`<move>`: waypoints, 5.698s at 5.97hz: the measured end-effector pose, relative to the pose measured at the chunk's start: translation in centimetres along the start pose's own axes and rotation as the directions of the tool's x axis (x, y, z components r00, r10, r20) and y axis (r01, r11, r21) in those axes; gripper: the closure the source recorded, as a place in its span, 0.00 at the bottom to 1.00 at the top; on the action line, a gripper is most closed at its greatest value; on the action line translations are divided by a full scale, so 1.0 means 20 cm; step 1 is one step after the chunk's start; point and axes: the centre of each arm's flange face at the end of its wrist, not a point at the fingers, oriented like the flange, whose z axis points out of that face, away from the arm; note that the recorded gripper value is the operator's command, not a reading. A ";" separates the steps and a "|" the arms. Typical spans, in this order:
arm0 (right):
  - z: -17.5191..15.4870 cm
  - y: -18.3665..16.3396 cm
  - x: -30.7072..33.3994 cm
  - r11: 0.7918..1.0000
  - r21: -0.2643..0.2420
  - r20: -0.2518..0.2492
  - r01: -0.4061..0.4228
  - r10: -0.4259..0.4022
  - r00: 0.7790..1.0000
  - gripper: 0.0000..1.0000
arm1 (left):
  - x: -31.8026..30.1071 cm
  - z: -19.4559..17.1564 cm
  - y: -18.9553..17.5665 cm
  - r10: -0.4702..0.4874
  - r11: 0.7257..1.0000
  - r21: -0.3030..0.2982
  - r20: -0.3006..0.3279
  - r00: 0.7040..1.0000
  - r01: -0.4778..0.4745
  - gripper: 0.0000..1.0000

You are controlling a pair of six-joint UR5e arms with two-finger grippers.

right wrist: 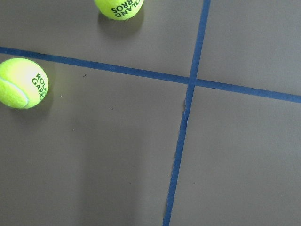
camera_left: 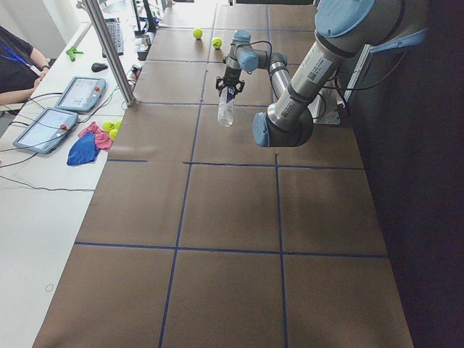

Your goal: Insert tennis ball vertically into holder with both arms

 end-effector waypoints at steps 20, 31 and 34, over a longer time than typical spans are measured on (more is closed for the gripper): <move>-0.01 -0.05 -0.04 1.000 0.005 0.000 0.016 -0.016 1.000 0.00 | -0.25 0.39 0.57 -0.394 0.112 0.909 -0.330 0.858 0.401 0.07; 0.69 -0.68 -1.02 0.975 0.037 -0.012 0.221 -0.221 0.975 0.00 | -0.25 0.40 0.55 -0.400 0.137 0.905 -0.322 0.858 0.404 0.05; 0.84 -0.62 -1.00 0.972 -0.010 -0.046 0.234 -0.234 0.971 0.40 | -0.25 0.41 0.56 -0.401 0.138 0.904 -0.322 0.858 0.404 0.05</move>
